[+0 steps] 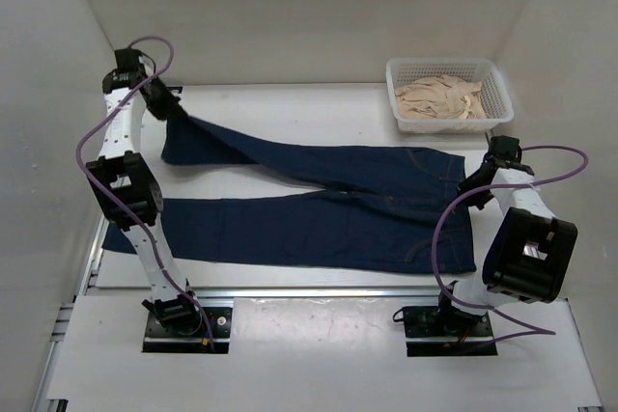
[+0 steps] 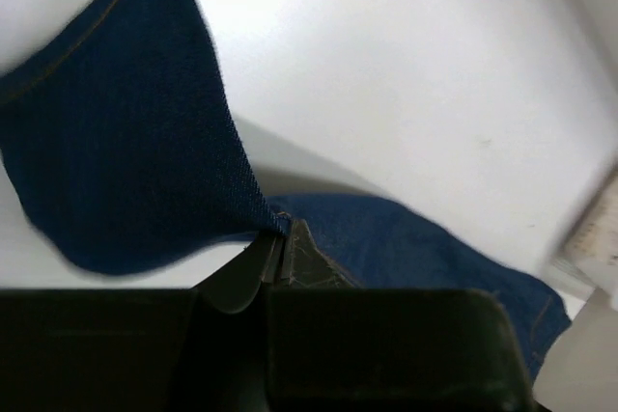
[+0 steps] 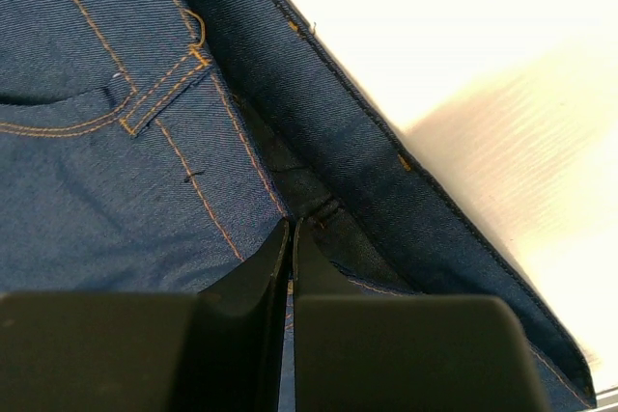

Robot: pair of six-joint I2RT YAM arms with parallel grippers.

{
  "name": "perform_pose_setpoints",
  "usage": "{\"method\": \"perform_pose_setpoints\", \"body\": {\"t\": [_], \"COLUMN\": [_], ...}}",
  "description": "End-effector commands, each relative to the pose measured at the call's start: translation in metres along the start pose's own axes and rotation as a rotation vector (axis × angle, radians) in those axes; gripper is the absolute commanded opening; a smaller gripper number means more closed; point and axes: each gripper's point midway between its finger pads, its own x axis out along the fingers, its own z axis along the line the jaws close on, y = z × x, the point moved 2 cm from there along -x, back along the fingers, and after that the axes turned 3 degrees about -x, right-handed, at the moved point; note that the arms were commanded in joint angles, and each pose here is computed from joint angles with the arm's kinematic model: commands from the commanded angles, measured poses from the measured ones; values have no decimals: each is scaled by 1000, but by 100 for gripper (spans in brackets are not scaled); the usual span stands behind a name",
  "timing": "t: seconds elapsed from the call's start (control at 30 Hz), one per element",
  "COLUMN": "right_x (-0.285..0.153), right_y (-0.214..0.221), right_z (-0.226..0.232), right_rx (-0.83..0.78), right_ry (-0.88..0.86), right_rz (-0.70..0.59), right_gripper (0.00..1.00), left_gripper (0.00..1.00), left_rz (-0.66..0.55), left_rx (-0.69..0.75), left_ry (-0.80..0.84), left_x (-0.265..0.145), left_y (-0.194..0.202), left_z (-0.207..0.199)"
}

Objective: Fold and stack the trousers
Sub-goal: Flatten the trousers out

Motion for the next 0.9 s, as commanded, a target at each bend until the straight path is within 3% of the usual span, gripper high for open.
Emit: {"method": "perform_pose_setpoints", "body": {"t": [0.0, 0.07, 0.2, 0.27, 0.37, 0.4, 0.43, 0.47, 0.5, 0.57, 0.63, 0.7, 0.77, 0.8, 0.83, 0.87], "right_x": [-7, -7, -5, -8, -8, -6, -6, -6, -6, -4, -4, -4, -6, -6, -6, -6], "right_y": [-13, -13, -10, -11, -14, -11, -13, -12, -14, -12, -12, -12, -15, -15, -14, -14], "right_z": [4, 4, 1, 1, 2, 0, 3, 4, 5, 6, 6, 5, 7, 7, 8, 8], "right_rx": [11, 11, 19, 19, 27, 27, 27, 26, 26, 26, 17, 8, 7, 7, 7, 7], "right_ry": [-13, -13, -13, -18, -30, -25, -39, -49, -53, -59, -59, -59, -64, -64, -72, -72], "right_rz": [-46, -46, -35, -43, -48, -40, -46, -41, -49, -34, -35, -35, -43, -43, -38, -38], "right_gripper": [0, 0, 0, 0, 0, 0, 0, 0, 0, 0, 0, 0, 0, 0, 0, 0], "left_gripper": [10, 10, 10, 10, 10, 17, 68, 89, 96, 100, 99, 63, 17, 10, 10, 10], "left_rz": [-133, -170, -268, -310, -306, -241, -233, -198, -173, -108, -173, -240, -298, -266, -291, -238], "left_rx": [110, 152, 196, 201, 126, 16, -28, -71, -117, -135, -115, -68, 31, 59, 122, 149], "left_ry": [206, 275, 302, 276, 168, 69, 50, 11, -37, -65, -107, -142, -128, -139, -144, -201], "left_x": [-34, -55, -107, -123, -125, -93, -95, -82, -74, -57, -70, -80, -89, -86, -91, -67], "left_y": [-41, -49, -53, -50, -25, -3, 8, 19, 24, 38, 31, 23, 10, 13, 6, 11], "left_z": [-73, -105, -120, -114, -62, -15, 2, 23, 50, 66, 64, 52, 26, 23, 4, 6]}}
